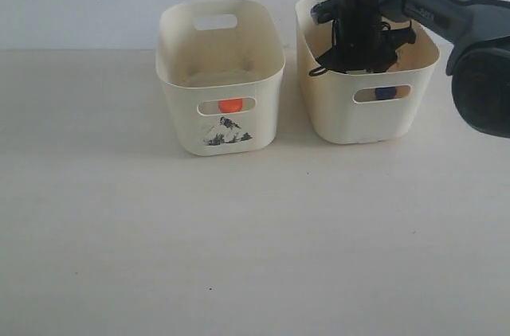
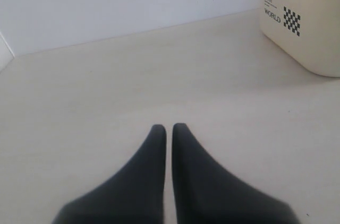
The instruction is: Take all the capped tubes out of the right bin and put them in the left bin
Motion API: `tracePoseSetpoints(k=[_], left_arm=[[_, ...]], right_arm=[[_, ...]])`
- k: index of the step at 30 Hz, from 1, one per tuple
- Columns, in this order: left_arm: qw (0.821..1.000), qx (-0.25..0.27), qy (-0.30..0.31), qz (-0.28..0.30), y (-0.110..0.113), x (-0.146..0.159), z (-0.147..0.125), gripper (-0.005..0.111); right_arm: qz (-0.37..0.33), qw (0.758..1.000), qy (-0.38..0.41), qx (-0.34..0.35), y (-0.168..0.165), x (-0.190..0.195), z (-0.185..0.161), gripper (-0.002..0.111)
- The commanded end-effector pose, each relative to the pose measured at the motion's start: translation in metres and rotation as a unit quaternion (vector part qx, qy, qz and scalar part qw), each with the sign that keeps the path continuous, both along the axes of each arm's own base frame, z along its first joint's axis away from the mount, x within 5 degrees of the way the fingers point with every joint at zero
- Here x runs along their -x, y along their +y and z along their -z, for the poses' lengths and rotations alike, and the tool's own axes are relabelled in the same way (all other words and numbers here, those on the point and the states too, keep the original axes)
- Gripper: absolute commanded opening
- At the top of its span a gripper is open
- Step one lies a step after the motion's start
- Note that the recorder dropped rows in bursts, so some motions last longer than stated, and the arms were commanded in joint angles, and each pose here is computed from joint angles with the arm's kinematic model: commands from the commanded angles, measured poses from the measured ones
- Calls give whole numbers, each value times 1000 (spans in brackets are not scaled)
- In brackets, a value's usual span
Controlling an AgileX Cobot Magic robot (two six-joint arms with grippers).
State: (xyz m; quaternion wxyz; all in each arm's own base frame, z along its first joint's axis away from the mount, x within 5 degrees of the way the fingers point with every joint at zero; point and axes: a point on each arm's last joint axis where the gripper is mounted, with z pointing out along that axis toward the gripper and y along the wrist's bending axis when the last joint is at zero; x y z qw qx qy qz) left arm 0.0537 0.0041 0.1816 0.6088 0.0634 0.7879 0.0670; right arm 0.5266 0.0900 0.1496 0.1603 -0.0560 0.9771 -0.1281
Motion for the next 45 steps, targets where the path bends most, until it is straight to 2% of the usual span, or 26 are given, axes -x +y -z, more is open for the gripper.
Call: tracePoseSetpoints(k=[1, 10, 17, 22, 32, 36, 45], left_arm=[[1000, 6, -4, 0, 0, 0, -2, 4], [1000, 6, -4, 0, 0, 0, -2, 4], [1000, 6, -4, 0, 0, 0, -2, 4], [1000, 6, -4, 0, 0, 0, -2, 4], [1000, 6, -4, 0, 0, 0, -2, 4], [1000, 6, -4, 0, 0, 0, -2, 4], [1000, 6, -4, 0, 0, 0, -2, 4]], right_arm=[[6, 1000, -4, -4, 0, -3, 10, 60], [68, 997, -9, 26, -9, 0, 6, 82], [66, 997, -28, 19, -7, -4, 7, 96], [63, 997, -34, 15, -7, -6, 10, 96], [73, 997, 7, -21, 0, -3, 44, 96], [74, 996, 4, -43, 4, -4, 44, 96], [94, 994, 9, -46, 4, -2, 45, 96]])
